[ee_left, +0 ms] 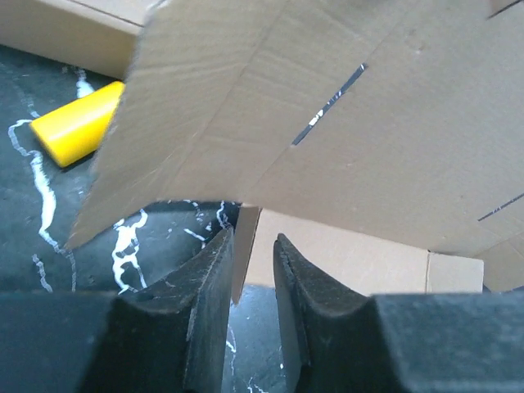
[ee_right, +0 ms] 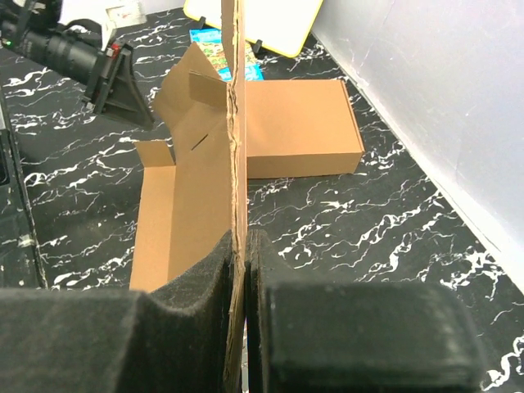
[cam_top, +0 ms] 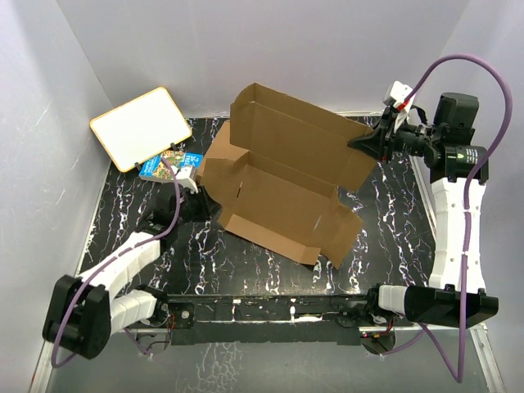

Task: Fold the paper box

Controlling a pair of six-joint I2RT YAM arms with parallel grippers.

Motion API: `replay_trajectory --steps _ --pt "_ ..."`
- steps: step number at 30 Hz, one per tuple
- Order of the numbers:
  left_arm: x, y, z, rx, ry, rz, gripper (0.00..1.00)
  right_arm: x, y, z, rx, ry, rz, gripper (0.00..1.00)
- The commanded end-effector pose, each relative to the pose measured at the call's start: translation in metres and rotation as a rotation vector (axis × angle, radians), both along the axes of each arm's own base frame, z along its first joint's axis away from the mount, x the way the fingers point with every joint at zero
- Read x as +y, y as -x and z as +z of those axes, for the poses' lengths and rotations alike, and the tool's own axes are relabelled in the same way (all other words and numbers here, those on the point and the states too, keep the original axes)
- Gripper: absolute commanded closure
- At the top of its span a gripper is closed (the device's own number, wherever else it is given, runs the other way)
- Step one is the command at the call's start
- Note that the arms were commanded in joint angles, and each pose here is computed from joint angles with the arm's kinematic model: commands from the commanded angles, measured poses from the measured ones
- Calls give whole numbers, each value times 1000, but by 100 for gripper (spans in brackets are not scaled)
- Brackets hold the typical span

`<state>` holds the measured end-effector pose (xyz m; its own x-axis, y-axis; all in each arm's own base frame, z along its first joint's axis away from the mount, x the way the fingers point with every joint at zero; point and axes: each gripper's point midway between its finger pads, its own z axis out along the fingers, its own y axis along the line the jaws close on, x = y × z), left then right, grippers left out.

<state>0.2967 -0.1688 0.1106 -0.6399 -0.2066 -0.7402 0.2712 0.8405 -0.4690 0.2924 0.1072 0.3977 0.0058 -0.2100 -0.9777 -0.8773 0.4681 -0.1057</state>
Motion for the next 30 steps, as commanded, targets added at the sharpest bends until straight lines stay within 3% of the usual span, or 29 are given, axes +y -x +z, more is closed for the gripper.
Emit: replay_trajectory --steps 1,6,11,15,19,22,27,30 --pt "24 12 1 33 41 151 79 1 1 40 -133 18 6 92" --pt "31 28 -19 96 94 220 83 -2 -6 55 -147 8 -21 92" --pt "35 28 -30 85 99 228 78 0 -7 66 -157 -4 -11 92" --pt "39 14 14 -49 70 199 78 0 -5 67 -162 -2 -9 92" --pt "69 -3 74 -204 -94 257 59 3 0 67 -164 -4 10 92" --pt "86 -16 105 -244 -141 285 53 5 6 65 -175 1 34 92" --pt "107 -42 137 -317 -51 296 38 8 20 52 -236 57 104 92" --pt "116 -63 137 -284 -11 272 36 8 23 51 -273 89 108 92"
